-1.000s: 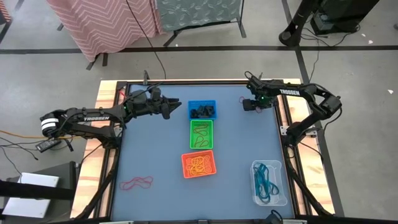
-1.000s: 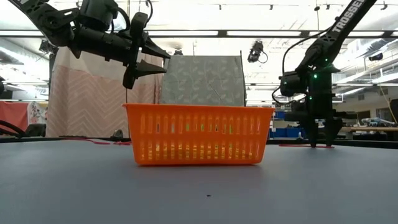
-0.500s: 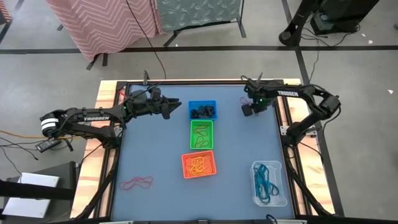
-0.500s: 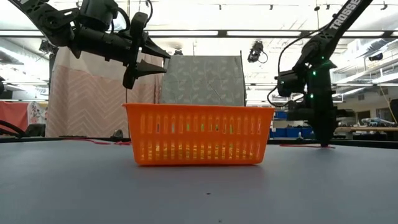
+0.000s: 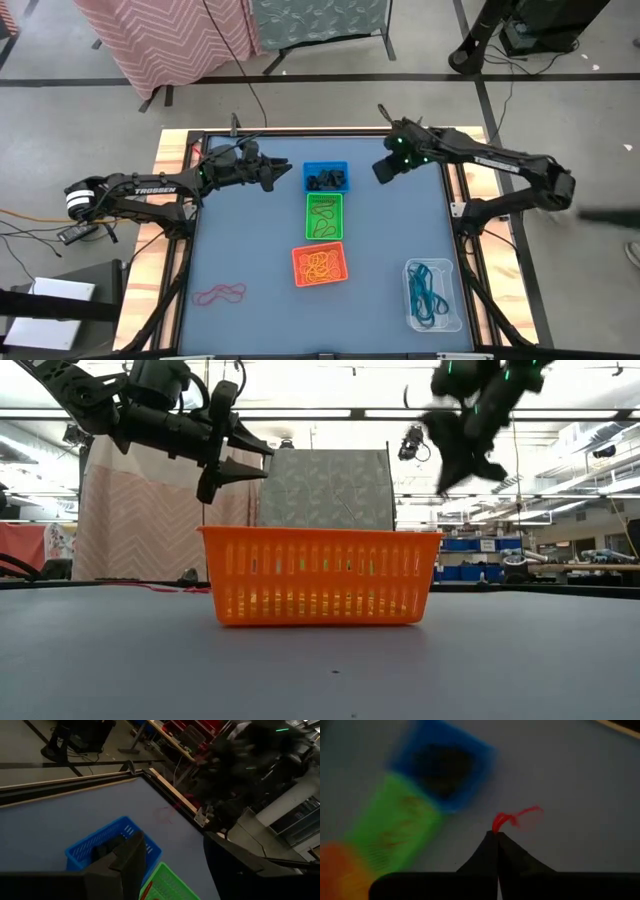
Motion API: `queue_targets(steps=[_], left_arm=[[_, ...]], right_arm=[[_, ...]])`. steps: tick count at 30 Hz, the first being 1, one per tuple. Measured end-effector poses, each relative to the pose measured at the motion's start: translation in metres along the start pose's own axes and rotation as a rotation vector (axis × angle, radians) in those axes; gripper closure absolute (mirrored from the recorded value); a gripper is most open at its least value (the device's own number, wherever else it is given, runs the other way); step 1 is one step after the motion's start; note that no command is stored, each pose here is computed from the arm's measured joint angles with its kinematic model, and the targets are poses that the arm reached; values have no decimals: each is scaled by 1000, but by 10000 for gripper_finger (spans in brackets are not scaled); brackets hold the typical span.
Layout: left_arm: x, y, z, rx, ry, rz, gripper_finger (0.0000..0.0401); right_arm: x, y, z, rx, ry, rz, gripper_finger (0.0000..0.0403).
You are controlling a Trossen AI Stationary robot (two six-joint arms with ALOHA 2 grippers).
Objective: Sort rubber bands into baskets
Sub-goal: Put the red rubber band into the green bin
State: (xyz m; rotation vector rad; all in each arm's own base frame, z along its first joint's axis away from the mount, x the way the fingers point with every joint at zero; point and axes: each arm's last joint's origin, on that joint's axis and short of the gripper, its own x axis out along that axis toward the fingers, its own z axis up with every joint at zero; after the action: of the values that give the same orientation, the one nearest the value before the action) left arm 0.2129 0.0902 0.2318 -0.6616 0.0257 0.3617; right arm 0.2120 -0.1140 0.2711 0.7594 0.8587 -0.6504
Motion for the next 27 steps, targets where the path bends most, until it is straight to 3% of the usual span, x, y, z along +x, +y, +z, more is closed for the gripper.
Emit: queue_targets(steps=[8,18,22,27], left_arm=[[0,1,-1,1,0,14,200],[0,1,-1,-1,2,16,200],[0,1,-1,-3,2,17,200],[0,1,-1,-6,3,18,200]], right_arm=[[-17,72,-15,-107,-81,343,400],[33,146,-44,-282,22,682,401],[60,155,-53,-298,79,672,401],[99,150,-55,-254,39,482,401]])
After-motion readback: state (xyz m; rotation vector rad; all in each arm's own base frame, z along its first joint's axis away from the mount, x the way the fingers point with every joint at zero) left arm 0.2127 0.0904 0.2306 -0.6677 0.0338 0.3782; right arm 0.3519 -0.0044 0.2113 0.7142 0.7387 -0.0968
